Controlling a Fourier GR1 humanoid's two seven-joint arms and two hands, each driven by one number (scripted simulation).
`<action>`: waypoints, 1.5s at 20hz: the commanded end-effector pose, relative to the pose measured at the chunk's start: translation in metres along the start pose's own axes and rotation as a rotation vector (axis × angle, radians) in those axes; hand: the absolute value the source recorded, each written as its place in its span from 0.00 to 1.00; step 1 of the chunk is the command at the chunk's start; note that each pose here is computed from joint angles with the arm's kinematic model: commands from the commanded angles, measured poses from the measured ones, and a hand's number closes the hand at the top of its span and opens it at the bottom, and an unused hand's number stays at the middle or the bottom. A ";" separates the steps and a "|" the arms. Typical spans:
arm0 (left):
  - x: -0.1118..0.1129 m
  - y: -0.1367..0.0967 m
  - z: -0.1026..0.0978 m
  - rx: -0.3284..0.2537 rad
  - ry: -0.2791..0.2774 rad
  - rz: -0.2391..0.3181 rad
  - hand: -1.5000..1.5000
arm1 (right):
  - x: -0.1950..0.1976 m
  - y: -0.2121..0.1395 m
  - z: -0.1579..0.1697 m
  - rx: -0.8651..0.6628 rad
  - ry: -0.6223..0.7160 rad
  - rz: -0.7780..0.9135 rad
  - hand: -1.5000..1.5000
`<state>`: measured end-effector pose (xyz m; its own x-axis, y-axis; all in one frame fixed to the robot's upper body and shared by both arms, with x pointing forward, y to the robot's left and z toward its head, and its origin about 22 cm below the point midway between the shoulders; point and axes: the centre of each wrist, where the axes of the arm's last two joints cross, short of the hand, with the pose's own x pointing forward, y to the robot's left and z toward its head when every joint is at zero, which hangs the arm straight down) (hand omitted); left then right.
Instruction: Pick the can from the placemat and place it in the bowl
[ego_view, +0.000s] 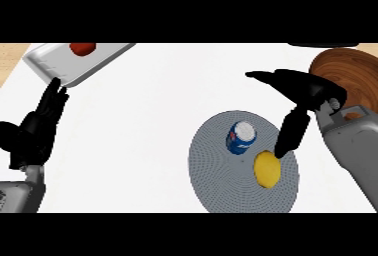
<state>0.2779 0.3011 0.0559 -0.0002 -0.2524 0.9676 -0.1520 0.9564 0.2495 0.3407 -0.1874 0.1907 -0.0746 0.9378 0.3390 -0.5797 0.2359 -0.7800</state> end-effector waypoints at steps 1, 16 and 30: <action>0.012 0.000 0.008 0.001 0.010 0.010 0.50 | 0.016 0.013 -0.018 0.117 0.070 0.052 0.00; -0.015 0.015 0.011 0.013 0.020 0.005 0.50 | 0.003 0.065 -0.028 -0.025 0.047 0.168 0.00; -0.015 0.019 0.008 0.022 -0.001 0.007 0.50 | -0.012 0.094 -0.047 0.028 0.075 0.153 0.00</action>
<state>0.2731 0.3129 0.0541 0.0031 -0.2478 0.9688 -0.1608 0.9561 0.2450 0.3223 -0.1497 0.0976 -0.1072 0.9771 0.1839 -0.5915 0.0860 -0.8017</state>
